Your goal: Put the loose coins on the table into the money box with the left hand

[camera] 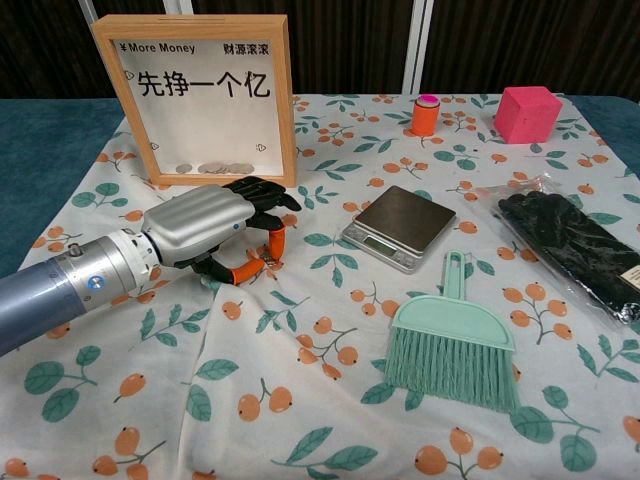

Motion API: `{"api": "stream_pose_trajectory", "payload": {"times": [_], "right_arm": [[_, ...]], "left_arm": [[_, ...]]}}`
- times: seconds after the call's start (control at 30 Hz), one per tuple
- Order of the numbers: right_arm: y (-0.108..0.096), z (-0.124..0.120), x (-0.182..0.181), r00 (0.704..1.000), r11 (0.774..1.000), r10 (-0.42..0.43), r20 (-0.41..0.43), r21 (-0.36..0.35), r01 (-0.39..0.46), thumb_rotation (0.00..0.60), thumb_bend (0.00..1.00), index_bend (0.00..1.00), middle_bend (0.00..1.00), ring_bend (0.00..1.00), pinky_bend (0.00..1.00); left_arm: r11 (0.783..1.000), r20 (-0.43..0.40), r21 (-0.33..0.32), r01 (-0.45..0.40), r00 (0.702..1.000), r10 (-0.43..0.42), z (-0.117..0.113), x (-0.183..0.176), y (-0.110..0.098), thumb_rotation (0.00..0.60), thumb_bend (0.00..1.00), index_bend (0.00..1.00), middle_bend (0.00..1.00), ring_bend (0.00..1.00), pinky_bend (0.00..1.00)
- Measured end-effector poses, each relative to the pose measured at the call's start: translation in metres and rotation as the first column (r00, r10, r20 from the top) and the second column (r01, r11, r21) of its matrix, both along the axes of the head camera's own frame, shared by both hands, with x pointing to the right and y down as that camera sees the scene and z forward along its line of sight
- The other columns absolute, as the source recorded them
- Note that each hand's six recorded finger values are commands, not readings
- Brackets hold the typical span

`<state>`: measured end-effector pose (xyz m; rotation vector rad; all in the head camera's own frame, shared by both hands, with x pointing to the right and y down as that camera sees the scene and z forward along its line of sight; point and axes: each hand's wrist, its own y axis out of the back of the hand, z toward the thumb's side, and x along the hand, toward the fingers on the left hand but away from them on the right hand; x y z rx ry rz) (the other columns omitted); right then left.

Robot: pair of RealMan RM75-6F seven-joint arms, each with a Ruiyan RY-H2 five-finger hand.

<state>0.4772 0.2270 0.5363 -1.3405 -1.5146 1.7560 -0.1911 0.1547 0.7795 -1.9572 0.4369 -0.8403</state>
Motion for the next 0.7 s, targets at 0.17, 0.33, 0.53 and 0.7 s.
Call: {"api": "stream_pose_trajectory", "payload": {"times": [0.17,0.33,0.53,0.7], "right_arm": [[0.0001,0.0002,0.0002,1.000,1.000,0.001,0.001,-0.003,-0.001,0.600,0.39,0.14,0.06,0.05,0.00],[0.0002,0.0006,-0.0001,1.000,1.000,0.003,0.004,-0.008,-0.003,0.600,0.39,0.14,0.06,0.05,0.00],[0.0002,0.0007,0.0000,1.000,1.000,0.003,0.005,-0.008,-0.003,0.600,0.39,0.14,0.06,0.06,0.00],[0.0003,0.0007,-0.0001,1.000,1.000,0.005,0.008,-0.009,-0.005,0.600,0.39,0.14,0.07,0.06,0.00]], "left_arm": [[1.000,0.010,-0.004,-0.005,1.000,0.005,0.0018,-0.0017,0.0027,0.600,0.45,0.48,0.11,0.00,0.00],[1.000,0.026,-0.009,0.000,1.000,0.000,0.0043,-0.0056,0.0026,0.600,0.38,0.40,0.10,0.00,0.00],[1.000,0.026,-0.007,-0.006,1.000,0.007,0.0038,-0.0052,0.0022,0.600,0.23,0.32,0.10,0.00,0.00],[1.000,0.047,-0.012,-0.018,0.999,0.019,0.0064,-0.0084,0.0043,0.600,0.21,0.32,0.10,0.00,0.00]]}}
